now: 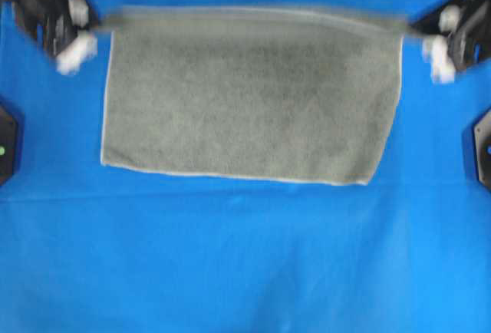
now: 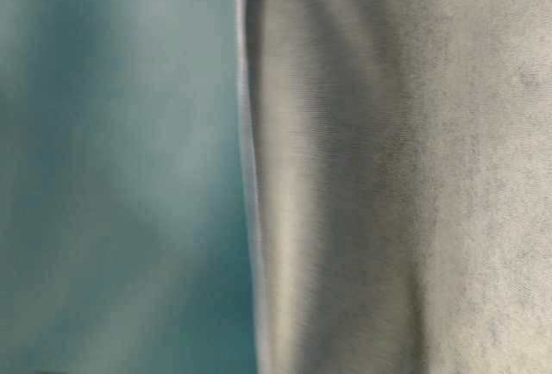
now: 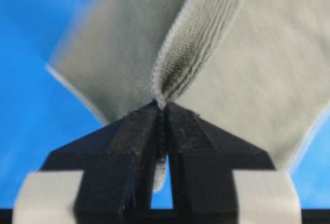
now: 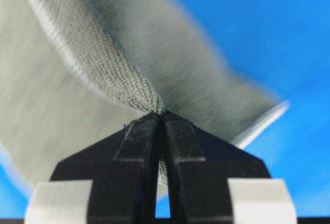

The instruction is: Fold a large towel.

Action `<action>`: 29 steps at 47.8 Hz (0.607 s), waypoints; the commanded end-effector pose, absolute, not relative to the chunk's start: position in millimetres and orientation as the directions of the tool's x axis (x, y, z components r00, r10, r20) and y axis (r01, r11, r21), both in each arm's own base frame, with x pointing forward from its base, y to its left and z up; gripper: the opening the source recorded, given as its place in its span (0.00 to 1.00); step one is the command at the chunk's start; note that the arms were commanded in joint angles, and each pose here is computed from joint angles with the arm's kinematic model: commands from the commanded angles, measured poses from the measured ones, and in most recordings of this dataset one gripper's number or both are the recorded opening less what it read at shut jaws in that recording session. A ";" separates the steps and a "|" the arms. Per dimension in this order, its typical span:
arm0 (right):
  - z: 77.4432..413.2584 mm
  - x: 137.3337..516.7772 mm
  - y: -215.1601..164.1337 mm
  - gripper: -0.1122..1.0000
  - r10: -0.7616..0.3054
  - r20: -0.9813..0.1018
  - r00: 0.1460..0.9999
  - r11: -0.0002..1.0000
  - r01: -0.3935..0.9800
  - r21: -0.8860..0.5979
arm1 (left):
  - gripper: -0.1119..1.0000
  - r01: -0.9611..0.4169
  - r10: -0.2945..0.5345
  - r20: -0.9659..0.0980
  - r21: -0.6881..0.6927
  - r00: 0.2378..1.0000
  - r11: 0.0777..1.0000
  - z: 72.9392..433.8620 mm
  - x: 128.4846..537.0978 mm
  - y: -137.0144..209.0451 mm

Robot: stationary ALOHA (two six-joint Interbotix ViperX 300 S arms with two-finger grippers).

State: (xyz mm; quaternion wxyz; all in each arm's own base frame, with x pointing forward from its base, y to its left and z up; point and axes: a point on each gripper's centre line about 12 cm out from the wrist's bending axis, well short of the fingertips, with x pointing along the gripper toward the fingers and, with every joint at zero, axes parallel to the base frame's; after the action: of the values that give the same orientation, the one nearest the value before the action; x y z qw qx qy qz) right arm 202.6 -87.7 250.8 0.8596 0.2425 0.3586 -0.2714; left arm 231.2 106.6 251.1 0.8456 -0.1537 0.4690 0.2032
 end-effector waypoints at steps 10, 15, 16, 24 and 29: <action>198.1 219.7 -39.2 0.11 -0.113 -0.817 0.565 0.741 0.596 0.309 | 0.12 -0.406 0.111 -0.806 -0.169 0.582 0.898 203.4 228.4 48.2; 176.4 223.8 -30.1 0.11 -0.085 -0.845 0.529 0.736 0.604 0.304 | 0.12 -0.380 0.086 -0.792 -0.192 0.605 0.905 183.5 229.8 36.1; 170.4 225.6 -28.2 0.11 -0.078 -0.849 0.522 0.738 0.603 0.303 | 0.12 -0.378 0.083 -0.791 -0.194 0.606 0.905 179.6 229.8 34.8; 148.1 236.4 -18.1 0.11 -0.050 -0.861 0.507 0.758 0.580 0.298 | 0.12 -0.351 0.058 -0.796 -0.199 0.603 0.915 160.0 234.4 25.2; 140.7 240.5 -15.7 0.11 -0.043 -0.866 0.498 0.766 0.573 0.292 | 0.13 -0.338 0.045 -0.808 -0.194 0.588 0.921 155.2 238.7 21.2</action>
State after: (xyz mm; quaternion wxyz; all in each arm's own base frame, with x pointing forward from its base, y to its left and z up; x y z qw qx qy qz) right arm 235.0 -16.8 139.9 0.8121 0.2865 0.4701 -0.1936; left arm 232.2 23.8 152.1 0.8714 -0.1696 0.4454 0.1162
